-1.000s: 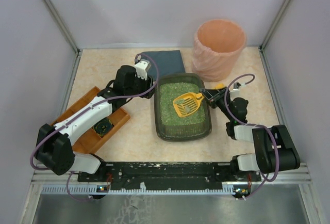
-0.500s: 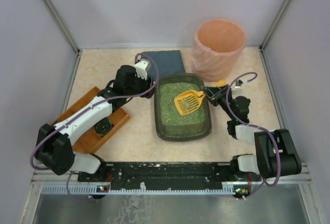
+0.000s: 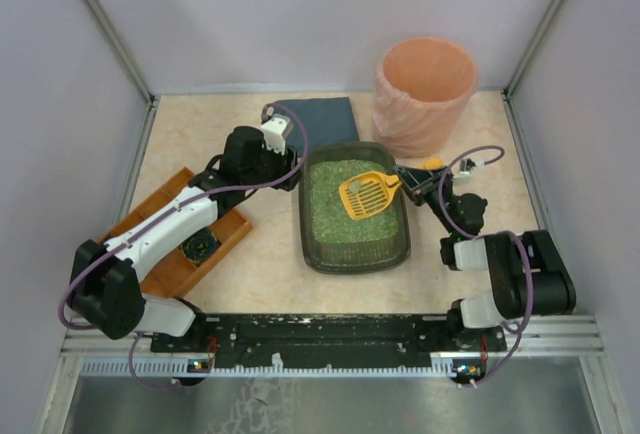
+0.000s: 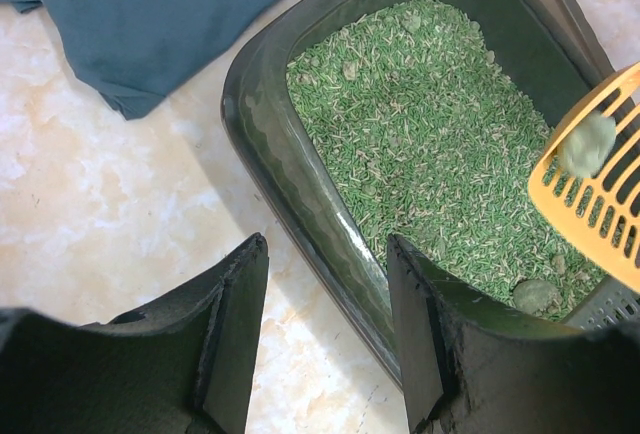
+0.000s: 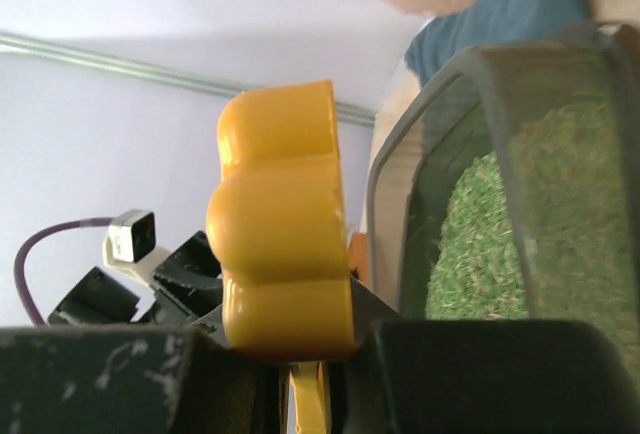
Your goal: Clean the litter box
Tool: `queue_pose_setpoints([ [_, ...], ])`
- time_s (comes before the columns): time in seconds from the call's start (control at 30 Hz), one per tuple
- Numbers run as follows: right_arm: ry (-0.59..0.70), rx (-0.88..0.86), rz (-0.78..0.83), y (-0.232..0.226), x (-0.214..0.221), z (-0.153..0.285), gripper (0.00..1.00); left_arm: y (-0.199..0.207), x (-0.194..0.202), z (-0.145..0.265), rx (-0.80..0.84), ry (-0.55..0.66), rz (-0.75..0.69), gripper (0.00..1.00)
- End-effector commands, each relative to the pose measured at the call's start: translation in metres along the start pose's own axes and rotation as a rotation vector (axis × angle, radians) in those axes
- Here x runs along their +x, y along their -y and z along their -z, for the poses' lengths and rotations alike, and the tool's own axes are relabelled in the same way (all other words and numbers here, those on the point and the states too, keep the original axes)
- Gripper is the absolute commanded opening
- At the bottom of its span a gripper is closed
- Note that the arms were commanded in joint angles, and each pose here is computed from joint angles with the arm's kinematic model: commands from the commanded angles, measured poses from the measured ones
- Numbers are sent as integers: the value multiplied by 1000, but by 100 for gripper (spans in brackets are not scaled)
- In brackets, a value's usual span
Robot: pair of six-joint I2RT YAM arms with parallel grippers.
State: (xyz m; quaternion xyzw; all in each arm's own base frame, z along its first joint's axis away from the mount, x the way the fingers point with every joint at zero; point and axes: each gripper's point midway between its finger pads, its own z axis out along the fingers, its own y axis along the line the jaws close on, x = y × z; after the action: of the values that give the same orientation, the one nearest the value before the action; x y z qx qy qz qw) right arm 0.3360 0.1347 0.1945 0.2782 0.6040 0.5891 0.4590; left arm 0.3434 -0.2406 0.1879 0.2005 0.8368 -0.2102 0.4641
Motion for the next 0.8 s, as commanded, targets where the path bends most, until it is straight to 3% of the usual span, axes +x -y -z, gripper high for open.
queue_pose_setpoints([
  [0.0, -95, -242, 24, -53, 11, -10, 0, 4, -11, 2, 21, 43, -4, 57],
  [0.1, 65, -160, -71, -26, -18, 5, 0, 5, -8, 2, 27, 25, -3, 57],
  [0.23, -75, -211, 5, -43, 10, -12, 0, 4, -9, 2, 22, 35, -6, 57],
  [0.5, -43, -132, 67, -48, -1, -18, 0, 4, -8, 1, 21, 31, -6, 57],
  [0.77, 46, -99, 145, -102, -45, -43, 0, 3, -6, 0, 17, 24, -6, 57],
])
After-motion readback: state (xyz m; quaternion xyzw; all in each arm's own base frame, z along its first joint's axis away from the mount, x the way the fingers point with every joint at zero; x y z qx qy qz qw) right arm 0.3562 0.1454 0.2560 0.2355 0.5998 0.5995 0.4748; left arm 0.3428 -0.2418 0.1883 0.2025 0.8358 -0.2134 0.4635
